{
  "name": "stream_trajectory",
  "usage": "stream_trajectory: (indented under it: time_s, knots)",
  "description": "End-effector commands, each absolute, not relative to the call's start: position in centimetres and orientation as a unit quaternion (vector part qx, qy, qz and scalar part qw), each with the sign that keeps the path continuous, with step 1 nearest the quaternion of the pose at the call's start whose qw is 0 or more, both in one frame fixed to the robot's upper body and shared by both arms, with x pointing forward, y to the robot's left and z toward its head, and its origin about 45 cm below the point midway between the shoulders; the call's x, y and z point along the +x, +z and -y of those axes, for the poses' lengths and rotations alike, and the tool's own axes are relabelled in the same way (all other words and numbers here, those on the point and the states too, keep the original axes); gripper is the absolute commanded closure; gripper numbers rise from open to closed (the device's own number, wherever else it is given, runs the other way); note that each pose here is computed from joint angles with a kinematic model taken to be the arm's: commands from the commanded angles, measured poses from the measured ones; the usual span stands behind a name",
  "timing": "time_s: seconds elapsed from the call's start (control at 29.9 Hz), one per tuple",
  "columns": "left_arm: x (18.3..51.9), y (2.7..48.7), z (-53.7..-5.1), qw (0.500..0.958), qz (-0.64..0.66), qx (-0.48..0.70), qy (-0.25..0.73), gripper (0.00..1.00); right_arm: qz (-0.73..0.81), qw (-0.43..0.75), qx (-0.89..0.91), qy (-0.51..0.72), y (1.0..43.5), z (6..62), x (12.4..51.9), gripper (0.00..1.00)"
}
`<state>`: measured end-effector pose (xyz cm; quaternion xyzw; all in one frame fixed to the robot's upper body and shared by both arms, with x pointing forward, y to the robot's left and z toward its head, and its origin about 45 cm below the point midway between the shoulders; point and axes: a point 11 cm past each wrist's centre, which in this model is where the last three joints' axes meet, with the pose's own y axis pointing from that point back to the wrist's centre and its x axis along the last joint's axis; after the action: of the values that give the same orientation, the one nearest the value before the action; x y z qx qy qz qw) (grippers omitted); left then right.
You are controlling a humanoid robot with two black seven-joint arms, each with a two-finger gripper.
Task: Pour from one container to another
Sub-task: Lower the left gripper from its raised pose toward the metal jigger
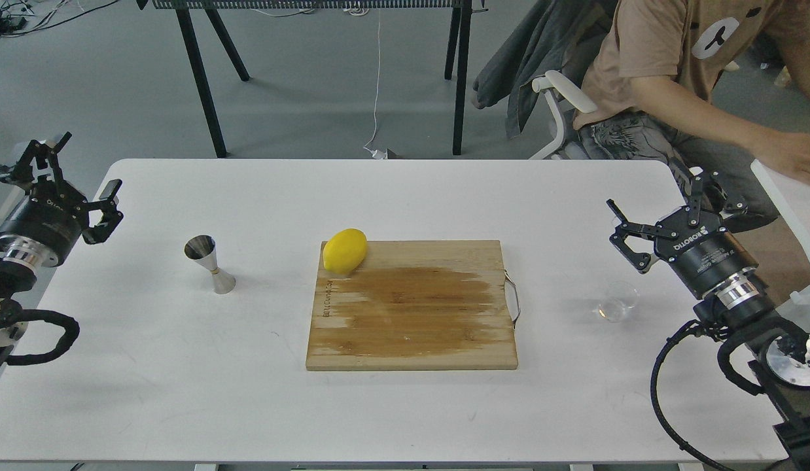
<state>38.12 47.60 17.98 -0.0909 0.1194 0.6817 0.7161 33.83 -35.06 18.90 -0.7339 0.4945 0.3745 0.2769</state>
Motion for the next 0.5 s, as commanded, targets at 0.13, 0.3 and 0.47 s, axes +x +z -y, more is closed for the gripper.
stream_trajectory:
  time_s: [0.13, 0.3, 0.47]
  knots:
    - [39.0, 21.7, -49.6, 0.744, -0.044, -0.012, 0.667, 0.00, -0.501, 0.292, -0.729, 0.365, 19.6, 36.0, 33.8, 0.01]
    - [40.1, 23.9, -47.1, 0.797, 0.019, 0.064, 0.600, 0.00, -0.498, 0.297, -0.726, 0.371, 19.3, 35.5, 33.8, 0.01]
    - [39.5, 25.7, -40.2, 0.871, 0.094, 0.130, 0.465, 0.00, -0.497, 0.298, -0.725, 0.372, 19.2, 35.4, 33.8, 0.01]
